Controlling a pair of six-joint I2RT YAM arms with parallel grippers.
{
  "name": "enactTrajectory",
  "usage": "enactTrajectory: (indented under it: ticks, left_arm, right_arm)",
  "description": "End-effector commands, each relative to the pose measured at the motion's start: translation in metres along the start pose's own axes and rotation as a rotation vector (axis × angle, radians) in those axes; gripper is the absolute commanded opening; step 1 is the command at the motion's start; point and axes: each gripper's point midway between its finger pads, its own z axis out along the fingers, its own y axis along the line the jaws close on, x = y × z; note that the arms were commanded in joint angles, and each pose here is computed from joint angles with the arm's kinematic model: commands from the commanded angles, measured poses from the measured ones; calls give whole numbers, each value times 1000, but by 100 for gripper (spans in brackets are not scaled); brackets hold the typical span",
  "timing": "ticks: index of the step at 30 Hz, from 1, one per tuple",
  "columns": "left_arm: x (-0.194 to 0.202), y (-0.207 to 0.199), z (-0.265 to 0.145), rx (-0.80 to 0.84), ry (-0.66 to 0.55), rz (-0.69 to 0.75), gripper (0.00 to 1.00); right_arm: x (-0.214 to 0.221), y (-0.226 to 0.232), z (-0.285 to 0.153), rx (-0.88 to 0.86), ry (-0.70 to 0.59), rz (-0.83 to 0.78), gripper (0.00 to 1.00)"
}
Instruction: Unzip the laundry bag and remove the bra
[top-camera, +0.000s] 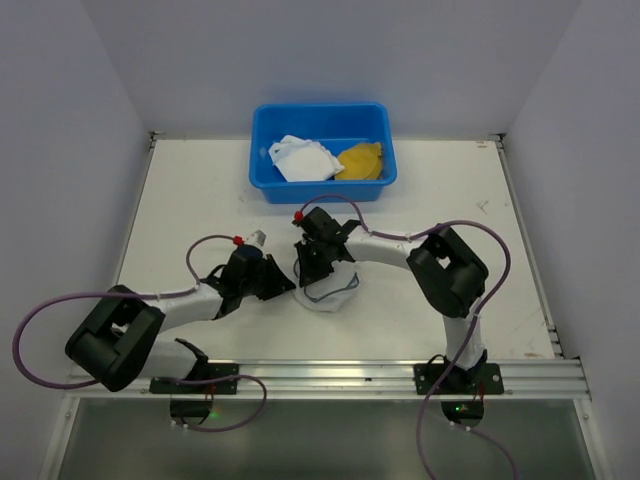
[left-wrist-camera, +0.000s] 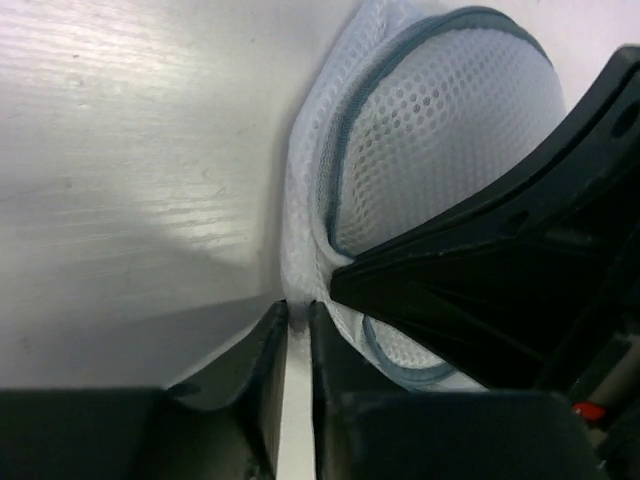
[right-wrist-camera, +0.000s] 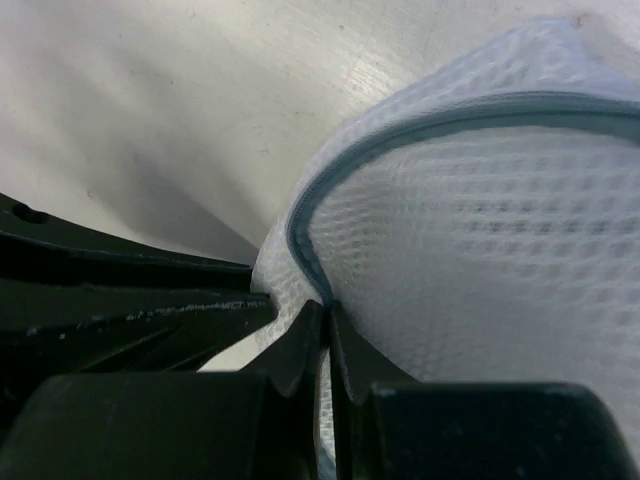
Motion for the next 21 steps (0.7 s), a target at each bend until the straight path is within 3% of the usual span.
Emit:
enactTrajectory:
  ticks: [1,4,5,8,14,21]
  left_arm:
    - [-10,-2,-12,9,-50,9,21]
    - [-22,3,-26,-26,-91,35,46]
    - [-26,3,-30,-38,-103,44,59]
    - [-44,5,-49,-101,-159,79,74]
    - [-75,0,-83,-162,-277,125,79]
    - [-93,-10,-113,-181,-353,153,81]
  right_arm:
    - [6,0,16,-14,35,47,5]
    - [5,-3,14,-2,23,55,11]
    - [5,-3,12,0,18,56,15]
    - [-4,1,-1,3,-25,43,28]
    - [-21,17,-35,-23,-110,22,52]
    - [-36,43,-76,-101,-186,-23,66]
